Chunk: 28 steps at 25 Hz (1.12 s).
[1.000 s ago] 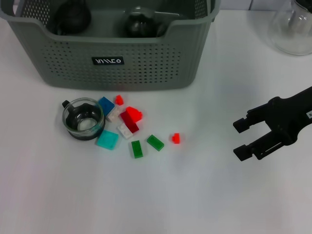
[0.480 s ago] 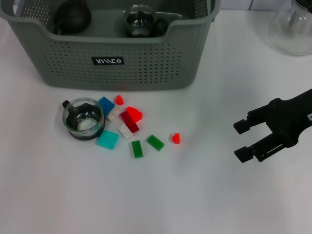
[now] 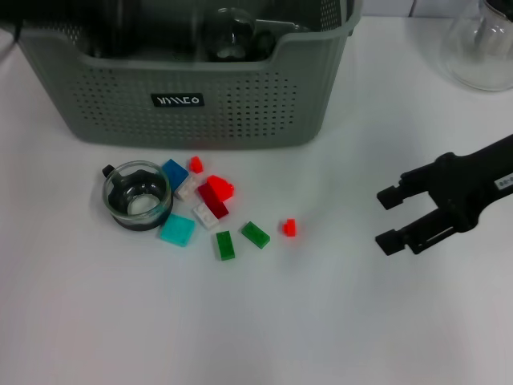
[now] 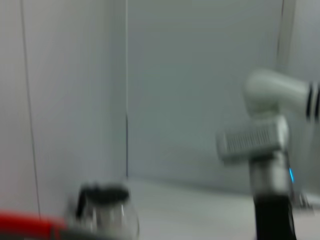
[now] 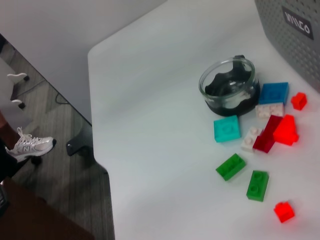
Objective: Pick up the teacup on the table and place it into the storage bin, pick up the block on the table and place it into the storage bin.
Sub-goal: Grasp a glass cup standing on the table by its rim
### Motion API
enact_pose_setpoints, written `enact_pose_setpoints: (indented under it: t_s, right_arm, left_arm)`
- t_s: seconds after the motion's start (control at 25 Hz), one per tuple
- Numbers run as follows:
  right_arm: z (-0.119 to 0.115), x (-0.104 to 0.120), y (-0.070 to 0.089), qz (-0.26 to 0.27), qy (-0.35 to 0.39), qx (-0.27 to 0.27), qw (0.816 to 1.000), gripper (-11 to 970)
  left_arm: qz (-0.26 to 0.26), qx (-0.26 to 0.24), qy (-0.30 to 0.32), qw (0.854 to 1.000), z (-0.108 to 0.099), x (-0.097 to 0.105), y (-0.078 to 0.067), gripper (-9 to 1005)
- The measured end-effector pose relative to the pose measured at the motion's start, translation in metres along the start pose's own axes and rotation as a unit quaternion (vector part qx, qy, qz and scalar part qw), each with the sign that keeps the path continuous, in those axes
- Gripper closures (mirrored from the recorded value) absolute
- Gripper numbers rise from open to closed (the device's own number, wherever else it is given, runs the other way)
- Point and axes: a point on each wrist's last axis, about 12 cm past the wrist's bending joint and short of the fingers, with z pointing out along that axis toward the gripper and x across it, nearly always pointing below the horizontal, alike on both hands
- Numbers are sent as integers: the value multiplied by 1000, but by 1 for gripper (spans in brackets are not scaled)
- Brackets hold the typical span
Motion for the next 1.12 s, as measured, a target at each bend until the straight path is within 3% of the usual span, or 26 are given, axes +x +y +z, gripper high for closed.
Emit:
enact_pose_setpoints:
  t_s: [0.36, 0.64, 0.68, 0.72, 0.92, 1.12]
  right_arm:
    - [15, -18, 0, -19, -5, 1, 1000, 39]
    - [24, -27, 0, -23, -11, -1, 1000, 39]
    - [25, -28, 0, -21, -11, -1, 1000, 39]
    - [25, -28, 0, -21, -11, -1, 1000, 39]
    - [27, -28, 1, -18, -13, -2, 1000, 39]
    - [29, -27, 2, -15, -15, -5, 1000, 39]
  left_arm:
    - [-22, 19, 158, 987, -3, 43, -18, 163]
    - [-17, 33, 294, 955, 16, 59, -20, 162]
    - [-1, 34, 331, 943, 27, 61, -22, 162]
    - [-1, 34, 331, 943, 27, 61, -22, 162]
    - [56, 16, 409, 911, 52, 65, -21, 163]
    - [76, -4, 433, 898, 61, 67, -15, 164]
